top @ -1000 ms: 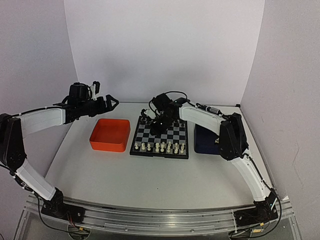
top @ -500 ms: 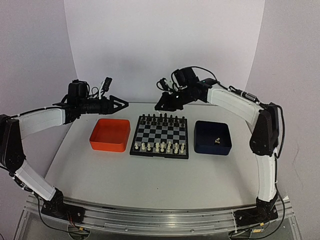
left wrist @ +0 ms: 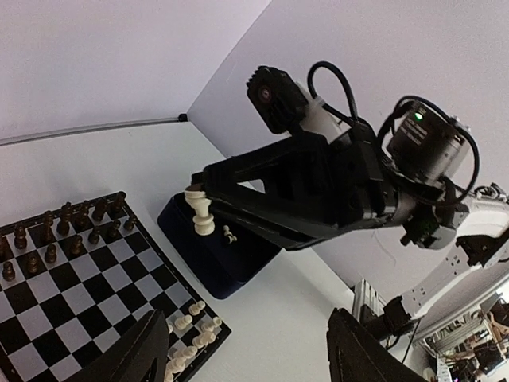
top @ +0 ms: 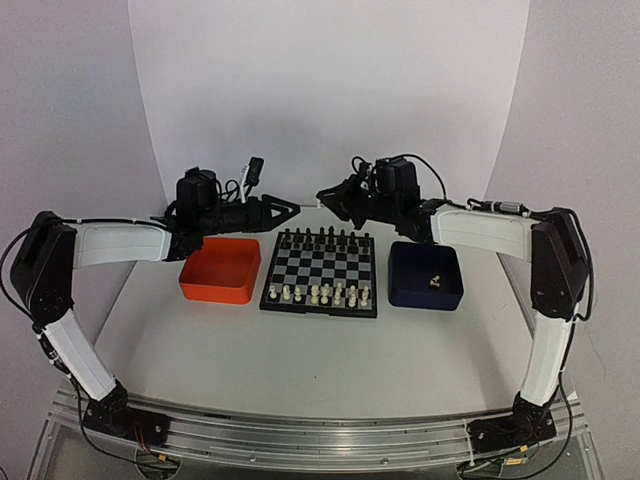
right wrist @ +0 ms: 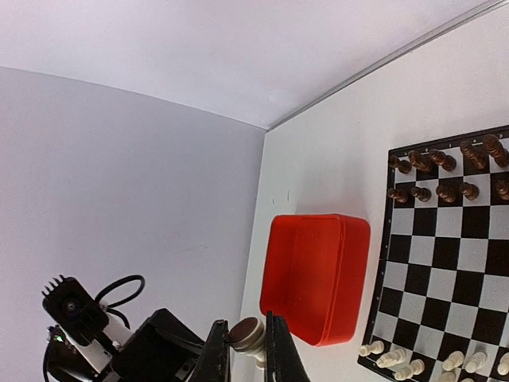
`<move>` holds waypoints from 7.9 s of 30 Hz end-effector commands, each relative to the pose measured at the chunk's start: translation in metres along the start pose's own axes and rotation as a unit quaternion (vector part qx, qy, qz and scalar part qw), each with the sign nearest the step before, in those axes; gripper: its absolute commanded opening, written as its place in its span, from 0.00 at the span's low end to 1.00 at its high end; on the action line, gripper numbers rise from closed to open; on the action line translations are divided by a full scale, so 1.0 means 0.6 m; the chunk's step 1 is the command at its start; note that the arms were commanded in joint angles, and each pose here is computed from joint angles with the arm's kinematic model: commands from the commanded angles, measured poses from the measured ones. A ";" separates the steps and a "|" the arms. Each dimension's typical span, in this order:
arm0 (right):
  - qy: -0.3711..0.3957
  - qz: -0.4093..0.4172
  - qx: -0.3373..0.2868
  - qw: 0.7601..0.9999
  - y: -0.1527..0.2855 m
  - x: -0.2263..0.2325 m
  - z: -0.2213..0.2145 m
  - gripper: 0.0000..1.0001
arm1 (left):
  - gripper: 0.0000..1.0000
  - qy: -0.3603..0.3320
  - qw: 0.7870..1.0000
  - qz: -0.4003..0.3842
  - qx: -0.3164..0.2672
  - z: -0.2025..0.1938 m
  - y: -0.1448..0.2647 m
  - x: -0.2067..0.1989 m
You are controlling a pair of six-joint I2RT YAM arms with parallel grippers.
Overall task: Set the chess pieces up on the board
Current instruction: Place the chess piece on the chessboard, then pick up the chess piece from the storage box.
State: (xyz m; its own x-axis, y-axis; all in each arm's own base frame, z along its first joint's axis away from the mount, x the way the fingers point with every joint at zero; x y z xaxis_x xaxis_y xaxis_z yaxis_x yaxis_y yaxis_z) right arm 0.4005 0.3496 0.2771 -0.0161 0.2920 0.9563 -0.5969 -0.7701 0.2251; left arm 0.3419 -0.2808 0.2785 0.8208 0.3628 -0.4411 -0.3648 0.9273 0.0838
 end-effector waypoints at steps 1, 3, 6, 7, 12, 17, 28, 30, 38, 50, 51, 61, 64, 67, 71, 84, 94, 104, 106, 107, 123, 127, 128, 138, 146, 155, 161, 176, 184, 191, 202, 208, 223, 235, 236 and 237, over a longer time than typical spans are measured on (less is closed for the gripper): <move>-0.062 0.123 -0.069 0.988 0.014 0.086 0.013 0.00 | 0.62 -0.039 0.993 0.030 -0.107 0.069 -0.027 -0.011; -0.072 0.132 -0.077 0.986 0.013 0.089 0.010 0.00 | 0.60 -0.044 0.990 0.046 -0.125 0.068 -0.037 -0.010; -0.083 0.140 -0.079 0.983 0.011 0.094 0.003 0.00 | 0.55 -0.046 0.986 0.048 -0.152 0.070 -0.048 -0.007; -0.086 0.140 -0.083 0.983 0.009 0.095 0.002 0.00 | 0.52 -0.046 0.985 0.045 -0.160 0.070 -0.052 -0.006; -0.095 0.141 -0.079 0.982 -0.002 0.095 -0.007 0.03 | 0.48 -0.053 0.979 0.030 -0.195 0.070 -0.060 -0.013; -0.094 0.140 -0.077 0.983 -0.003 0.093 -0.012 0.04 | 0.38 -0.046 0.975 0.041 -0.212 0.071 -0.063 -0.007; -0.104 0.147 -0.061 0.982 -0.009 0.094 -0.018 0.04 | 0.19 -0.046 0.972 0.031 -0.230 0.079 -0.067 -0.007; -0.107 0.148 -0.061 0.981 -0.009 0.094 -0.017 0.05 | 0.18 -0.045 0.972 0.026 -0.229 0.079 -0.069 -0.008; -0.113 0.153 -0.060 0.980 -0.017 0.096 -0.016 0.05 | 0.19 -0.037 0.974 0.011 -0.222 0.070 -0.076 -0.007; -0.118 0.151 -0.059 0.980 -0.016 0.089 -0.017 0.07 | 0.00 -0.037 0.972 0.016 -0.230 0.068 -0.072 -0.009; -0.117 0.150 -0.059 0.980 -0.016 0.087 -0.018 0.08 | 0.00 -0.038 0.971 0.020 -0.234 0.069 -0.067 -0.010; -0.032 0.065 -0.074 0.995 0.040 0.023 0.011 0.81 | 0.00 -0.036 0.993 0.083 -0.073 0.070 -0.030 -0.010; -0.027 -0.004 -0.081 0.996 0.082 -0.032 0.044 0.86 | 0.00 -0.009 0.994 0.101 0.037 0.061 -0.018 0.013; -0.006 -0.070 -0.095 0.993 0.137 -0.074 0.078 0.87 | 0.00 0.012 0.976 0.131 0.174 0.049 -0.022 0.029; 0.137 -0.207 -0.113 0.962 0.198 -0.091 0.089 0.89 | 0.00 0.058 0.940 0.158 0.297 0.013 -0.037 0.058; 0.324 -0.349 -0.197 0.857 0.310 -0.098 0.110 0.91 | 0.00 0.088 0.866 0.226 0.438 -0.054 -0.086 0.109; 0.365 -0.393 -0.194 0.821 0.316 -0.121 0.113 0.92 | 0.01 0.131 0.834 0.211 0.492 -0.123 -0.092 0.111; 0.367 -0.397 -0.179 0.822 0.305 -0.132 0.112 0.93 | 0.03 0.140 0.830 0.201 0.501 -0.158 -0.121 0.127; 0.367 -0.397 -0.178 0.822 0.305 -0.133 0.112 0.93 | 0.03 0.143 0.827 0.201 0.506 -0.166 -0.122 0.130; 0.367 -0.397 -0.178 0.822 0.305 -0.134 0.111 0.93 | 0.03 0.145 0.825 0.202 0.508 -0.170 -0.122 0.132; 0.361 -0.401 -0.175 0.823 0.307 -0.143 0.108 0.94 | 0.10 0.150 0.825 0.187 0.512 -0.181 -0.128 0.129; 0.361 -0.402 -0.178 0.823 0.307 -0.142 0.108 0.94 | 0.12 0.150 0.825 0.184 0.513 -0.183 -0.130 0.128; 0.361 -0.402 -0.179 0.822 0.308 -0.142 0.109 0.94 | 0.12 0.150 0.824 0.183 0.514 -0.185 -0.130 0.127; 0.361 -0.406 -0.184 0.820 0.316 -0.143 0.107 0.94 | 0.13 0.153 0.824 0.176 0.517 -0.193 -0.135 0.126; 0.358 -0.406 -0.186 0.820 0.318 -0.144 0.107 0.94 | 0.16 0.154 0.820 0.179 0.522 -0.199 -0.134 0.127; 0.355 -0.406 -0.188 0.821 0.321 -0.145 0.105 0.94 | 0.17 0.154 0.818 0.178 0.526 -0.204 -0.134 0.127; 0.354 -0.405 -0.190 0.821 0.322 -0.145 0.105 0.94 | 0.17 0.154 0.817 0.178 0.527 -0.207 -0.135 0.129; 0.356 -0.388 -0.177 0.832 0.301 -0.127 0.111 0.98 | 0.53 0.046 0.918 0.189 0.345 -0.017 -0.164 0.090; 0.319 -0.409 -0.103 0.849 0.280 -0.134 0.126 0.98 | 1.00 -0.064 0.948 0.276 0.143 0.164 -0.103 0.031; 0.192 -0.430 0.002 0.882 0.281 -0.189 0.165 0.93 | 1.00 -0.068 0.921 0.383 -0.004 0.218 0.005 0.065; -0.017 -0.509 0.003 0.861 0.262 -0.312 0.227 0.68 | 1.00 -0.051 0.910 0.411 0.001 0.160 0.028 0.170; -0.034 -0.551 -0.033 0.833 0.238 -0.348 0.227 0.64 | 1.00 -0.049 0.905 0.422 0.014 0.155 0.019 0.188; -0.031 -0.615 -0.076 0.784 0.219 -0.401 0.201 0.52 | 1.00 -0.035 0.904 0.425 0.020 0.145 0.035 0.188; -0.025 -0.614 -0.082 0.785 0.213 -0.431 0.193 0.24 | 1.00 -0.024 0.911 0.412 0.025 0.136 0.051 0.167; -0.022 -0.613 -0.085 0.785 0.214 -0.431 0.192 0.21 | 1.00 -0.023 0.911 0.412 0.025 0.135 0.053 0.165; -0.019 -0.612 -0.088 0.786 0.215 -0.432 0.191 0.20 | 1.00 -0.022 0.910 0.412 0.025 0.134 0.055 0.164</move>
State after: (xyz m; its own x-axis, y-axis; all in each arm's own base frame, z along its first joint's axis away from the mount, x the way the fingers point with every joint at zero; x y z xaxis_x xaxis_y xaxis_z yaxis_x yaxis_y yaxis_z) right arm 0.4221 0.1118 0.0801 0.6730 0.7384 0.0429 -0.2235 0.1478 0.9634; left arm 0.4583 -0.2136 0.2760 0.2844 0.9483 -0.1405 -0.8171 0.3165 0.4818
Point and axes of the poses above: each gripper's point midway between its finger pads, its own y axis back along the fingers, its own x axis along the line the jaws close on, z = x × y, the point moved 7 cm from there along y, back along the fingers, and after that the axes turned 10 degrees about -y, right-handed, at the moved point
